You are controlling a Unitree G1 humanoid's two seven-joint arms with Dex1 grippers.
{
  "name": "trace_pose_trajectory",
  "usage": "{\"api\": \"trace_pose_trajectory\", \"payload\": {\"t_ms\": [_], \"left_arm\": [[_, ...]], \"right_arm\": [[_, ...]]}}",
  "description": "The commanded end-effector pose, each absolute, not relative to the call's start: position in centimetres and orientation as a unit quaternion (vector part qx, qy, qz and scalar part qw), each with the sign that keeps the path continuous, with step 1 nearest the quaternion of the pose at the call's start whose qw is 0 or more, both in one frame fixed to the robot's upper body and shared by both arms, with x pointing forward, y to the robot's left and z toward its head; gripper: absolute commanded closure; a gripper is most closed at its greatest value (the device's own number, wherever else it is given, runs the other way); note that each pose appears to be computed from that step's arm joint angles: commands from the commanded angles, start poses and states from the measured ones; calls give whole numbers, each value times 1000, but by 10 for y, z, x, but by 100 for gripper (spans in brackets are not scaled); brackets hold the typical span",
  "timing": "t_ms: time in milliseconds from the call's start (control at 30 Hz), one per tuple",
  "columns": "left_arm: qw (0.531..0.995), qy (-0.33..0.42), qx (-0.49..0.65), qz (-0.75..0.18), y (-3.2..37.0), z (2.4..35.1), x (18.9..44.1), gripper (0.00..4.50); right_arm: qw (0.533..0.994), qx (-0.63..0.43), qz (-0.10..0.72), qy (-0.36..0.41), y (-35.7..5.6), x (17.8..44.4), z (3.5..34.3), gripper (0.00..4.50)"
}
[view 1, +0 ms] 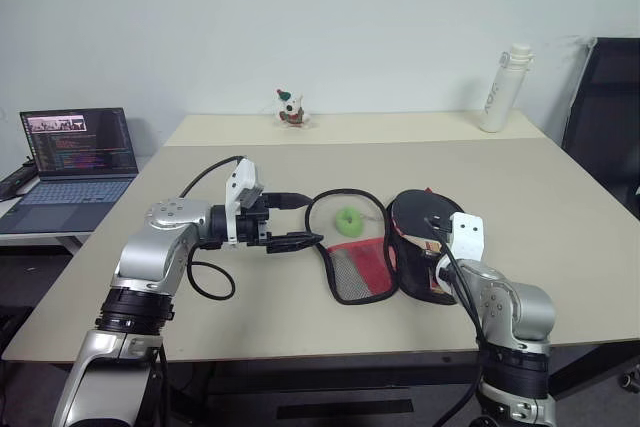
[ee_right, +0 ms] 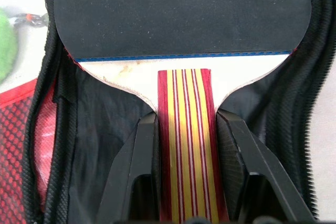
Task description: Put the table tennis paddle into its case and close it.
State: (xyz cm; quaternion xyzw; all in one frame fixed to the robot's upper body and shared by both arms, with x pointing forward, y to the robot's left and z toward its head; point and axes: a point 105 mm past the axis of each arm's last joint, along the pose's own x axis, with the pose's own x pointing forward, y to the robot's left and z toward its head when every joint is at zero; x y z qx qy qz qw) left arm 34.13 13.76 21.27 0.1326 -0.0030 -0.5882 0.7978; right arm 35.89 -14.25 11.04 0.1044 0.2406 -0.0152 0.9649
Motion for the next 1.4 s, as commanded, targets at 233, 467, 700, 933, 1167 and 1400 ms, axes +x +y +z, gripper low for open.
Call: {"api": "trace_pose_trajectory", "payload": {"t_ms": [233, 467, 700, 933, 1167, 1400], "left_arm": [[802, -23, 150, -577, 141, 222, 340, 5], [835, -30, 150, -529, 146, 219, 358, 5], [862, -2, 161, -480, 156, 200, 378, 5], [873, 21, 161, -461, 160, 184, 389, 5], [888, 69, 156, -426, 165, 157, 406, 137], [892, 107, 183, -400, 159, 132, 420, 399]], "right_arm": [[974, 110, -1, 197, -133, 362, 132, 245], [982, 30, 74, 171, -117, 340, 152, 10], [950, -75, 261, 152, -110, 303, 191, 4], [942, -94, 283, 157, -127, 297, 206, 4], [924, -124, 331, 145, -143, 286, 226, 0], [923, -140, 337, 123, -157, 287, 247, 0]]}}
